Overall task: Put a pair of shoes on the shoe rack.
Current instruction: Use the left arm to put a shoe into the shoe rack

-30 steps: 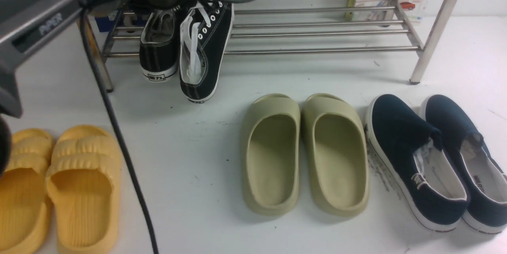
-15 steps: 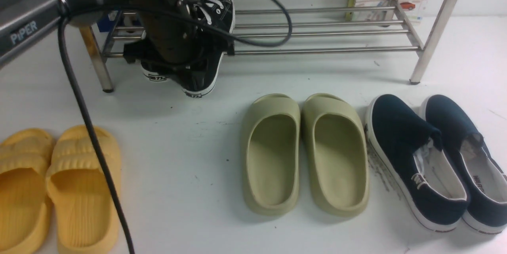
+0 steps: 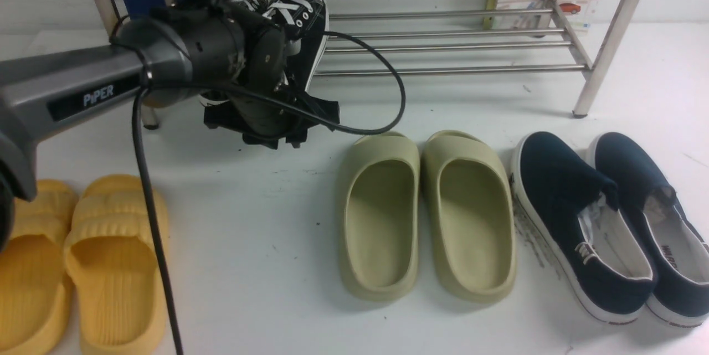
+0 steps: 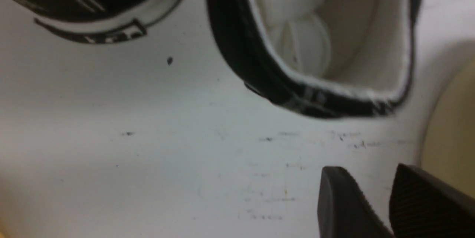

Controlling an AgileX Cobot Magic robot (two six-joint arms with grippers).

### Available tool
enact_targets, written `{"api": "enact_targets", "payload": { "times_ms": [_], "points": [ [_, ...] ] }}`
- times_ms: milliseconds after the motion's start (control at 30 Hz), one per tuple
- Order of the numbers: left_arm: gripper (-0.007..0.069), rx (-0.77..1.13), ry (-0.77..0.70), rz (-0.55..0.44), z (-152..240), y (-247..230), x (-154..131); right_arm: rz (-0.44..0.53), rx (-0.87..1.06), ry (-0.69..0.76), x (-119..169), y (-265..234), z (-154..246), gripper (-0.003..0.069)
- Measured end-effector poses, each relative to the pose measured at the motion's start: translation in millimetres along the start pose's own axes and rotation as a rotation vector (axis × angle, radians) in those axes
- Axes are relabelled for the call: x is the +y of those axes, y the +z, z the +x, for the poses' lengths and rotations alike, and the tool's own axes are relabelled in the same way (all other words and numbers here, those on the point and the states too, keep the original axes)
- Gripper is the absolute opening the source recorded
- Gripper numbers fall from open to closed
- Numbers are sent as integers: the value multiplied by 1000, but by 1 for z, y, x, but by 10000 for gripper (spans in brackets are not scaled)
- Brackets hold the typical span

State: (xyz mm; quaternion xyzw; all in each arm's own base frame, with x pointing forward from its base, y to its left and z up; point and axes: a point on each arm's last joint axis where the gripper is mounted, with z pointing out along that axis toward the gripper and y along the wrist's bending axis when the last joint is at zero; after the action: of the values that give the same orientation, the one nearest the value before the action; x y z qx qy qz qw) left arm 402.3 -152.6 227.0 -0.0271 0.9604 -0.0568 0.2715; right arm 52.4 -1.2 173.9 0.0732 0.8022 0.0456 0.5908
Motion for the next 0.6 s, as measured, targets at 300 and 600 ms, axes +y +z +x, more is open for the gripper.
{"api": "enact_targets", "payload": {
  "times_ms": [300, 600],
  "points": [
    [-13, -69, -12, 12, -12, 4, 15, 0, 0, 0, 0, 0, 0, 244],
    [-13, -198, 15, 94, -23, 2, 7, 0, 0, 0, 0, 0, 0, 244]
  ]
}}
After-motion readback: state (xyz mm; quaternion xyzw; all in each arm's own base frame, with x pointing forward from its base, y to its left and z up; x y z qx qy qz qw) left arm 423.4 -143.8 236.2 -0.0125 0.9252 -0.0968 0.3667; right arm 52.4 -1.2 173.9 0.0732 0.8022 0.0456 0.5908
